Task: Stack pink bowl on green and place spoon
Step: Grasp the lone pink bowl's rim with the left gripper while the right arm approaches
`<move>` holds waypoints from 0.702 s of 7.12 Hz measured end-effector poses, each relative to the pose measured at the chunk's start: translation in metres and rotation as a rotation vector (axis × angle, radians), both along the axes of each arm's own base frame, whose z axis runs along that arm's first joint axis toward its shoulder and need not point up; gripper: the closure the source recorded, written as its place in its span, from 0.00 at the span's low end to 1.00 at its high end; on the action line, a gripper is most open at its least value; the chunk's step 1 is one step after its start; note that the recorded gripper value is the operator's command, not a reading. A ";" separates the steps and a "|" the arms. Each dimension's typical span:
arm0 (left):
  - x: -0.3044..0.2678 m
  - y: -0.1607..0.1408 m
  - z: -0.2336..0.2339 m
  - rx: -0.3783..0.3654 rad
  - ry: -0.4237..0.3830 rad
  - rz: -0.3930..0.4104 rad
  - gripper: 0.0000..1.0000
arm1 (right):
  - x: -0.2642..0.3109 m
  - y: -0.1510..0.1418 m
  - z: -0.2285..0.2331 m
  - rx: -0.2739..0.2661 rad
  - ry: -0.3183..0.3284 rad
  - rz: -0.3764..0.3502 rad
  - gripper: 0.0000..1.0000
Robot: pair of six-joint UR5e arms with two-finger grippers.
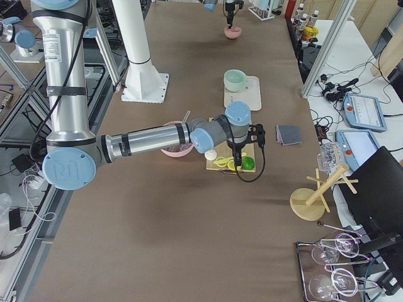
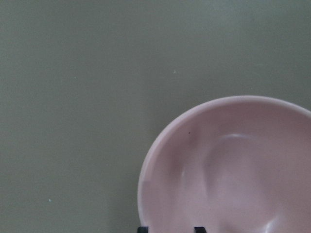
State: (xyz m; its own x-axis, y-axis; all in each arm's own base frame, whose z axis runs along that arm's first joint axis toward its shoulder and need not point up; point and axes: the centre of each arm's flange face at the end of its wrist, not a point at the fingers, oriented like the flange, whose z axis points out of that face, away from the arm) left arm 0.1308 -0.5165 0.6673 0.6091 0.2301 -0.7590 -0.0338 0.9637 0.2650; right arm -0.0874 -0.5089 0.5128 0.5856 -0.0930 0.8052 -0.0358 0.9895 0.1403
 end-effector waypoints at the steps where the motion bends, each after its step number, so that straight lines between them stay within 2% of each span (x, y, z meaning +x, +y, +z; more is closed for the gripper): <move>1: -0.007 -0.002 -0.001 -0.003 -0.004 -0.015 0.32 | -0.001 0.001 0.000 -0.002 -0.001 -0.001 0.00; 3: -0.013 -0.010 -0.001 -0.011 -0.014 -0.038 0.32 | -0.003 0.003 0.000 -0.005 -0.001 -0.003 0.00; 5: -0.007 -0.019 -0.005 -0.011 -0.025 -0.049 0.56 | -0.004 0.003 0.000 -0.008 -0.001 -0.004 0.00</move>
State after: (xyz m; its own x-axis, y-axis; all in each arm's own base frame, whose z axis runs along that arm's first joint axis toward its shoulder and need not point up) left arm 0.1236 -0.5358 0.6619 0.6379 0.1914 -0.7459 0.0068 0.9672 0.2540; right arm -0.0917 -0.5061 0.5127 0.5841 -0.0889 0.8068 -0.0322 0.9907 0.1324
